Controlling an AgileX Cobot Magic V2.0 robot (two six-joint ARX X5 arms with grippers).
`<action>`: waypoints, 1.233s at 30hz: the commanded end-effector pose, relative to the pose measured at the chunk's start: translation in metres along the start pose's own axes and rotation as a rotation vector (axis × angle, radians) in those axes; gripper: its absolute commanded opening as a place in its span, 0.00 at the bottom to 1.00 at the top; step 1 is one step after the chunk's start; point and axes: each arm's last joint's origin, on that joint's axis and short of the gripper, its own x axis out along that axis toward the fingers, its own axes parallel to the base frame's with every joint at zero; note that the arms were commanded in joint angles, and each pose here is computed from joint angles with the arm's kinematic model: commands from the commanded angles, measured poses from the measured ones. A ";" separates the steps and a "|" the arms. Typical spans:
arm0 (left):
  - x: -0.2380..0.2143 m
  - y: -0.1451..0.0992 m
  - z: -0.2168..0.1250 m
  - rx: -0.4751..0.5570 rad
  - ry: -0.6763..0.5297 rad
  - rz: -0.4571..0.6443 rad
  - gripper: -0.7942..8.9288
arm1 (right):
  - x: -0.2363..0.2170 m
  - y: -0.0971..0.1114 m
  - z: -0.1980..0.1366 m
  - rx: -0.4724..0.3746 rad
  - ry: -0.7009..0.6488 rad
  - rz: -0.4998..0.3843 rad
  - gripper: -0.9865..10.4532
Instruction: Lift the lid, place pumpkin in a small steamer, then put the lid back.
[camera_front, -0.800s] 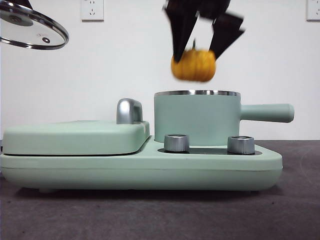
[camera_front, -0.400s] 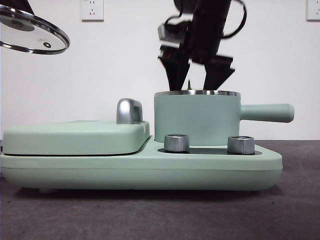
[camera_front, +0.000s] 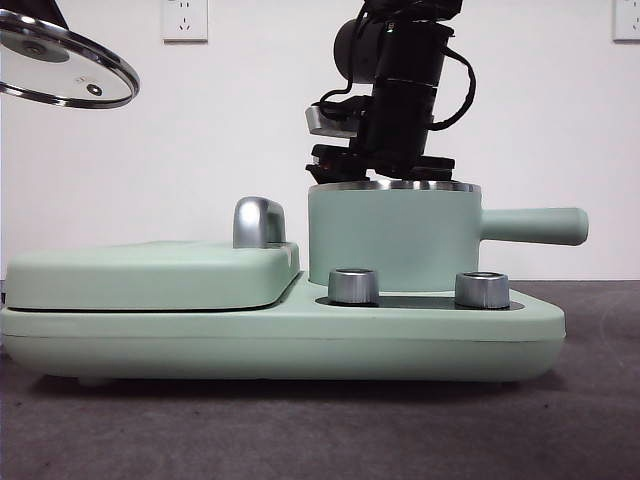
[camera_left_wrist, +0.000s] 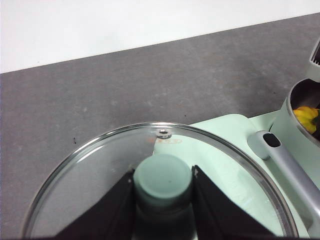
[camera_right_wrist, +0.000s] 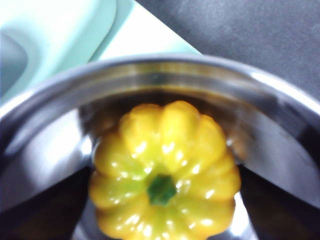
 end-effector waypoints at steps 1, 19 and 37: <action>-0.002 0.000 0.008 -0.004 -0.043 0.000 0.09 | 0.001 0.004 0.005 -0.018 -0.005 0.006 0.57; -0.002 0.000 0.009 0.001 -0.051 -0.012 0.09 | -0.162 0.023 -0.062 0.060 -0.511 -0.041 0.48; -0.001 -0.018 0.015 0.038 -0.116 -0.175 0.09 | -0.199 0.019 -0.232 0.234 -0.663 -0.180 0.48</action>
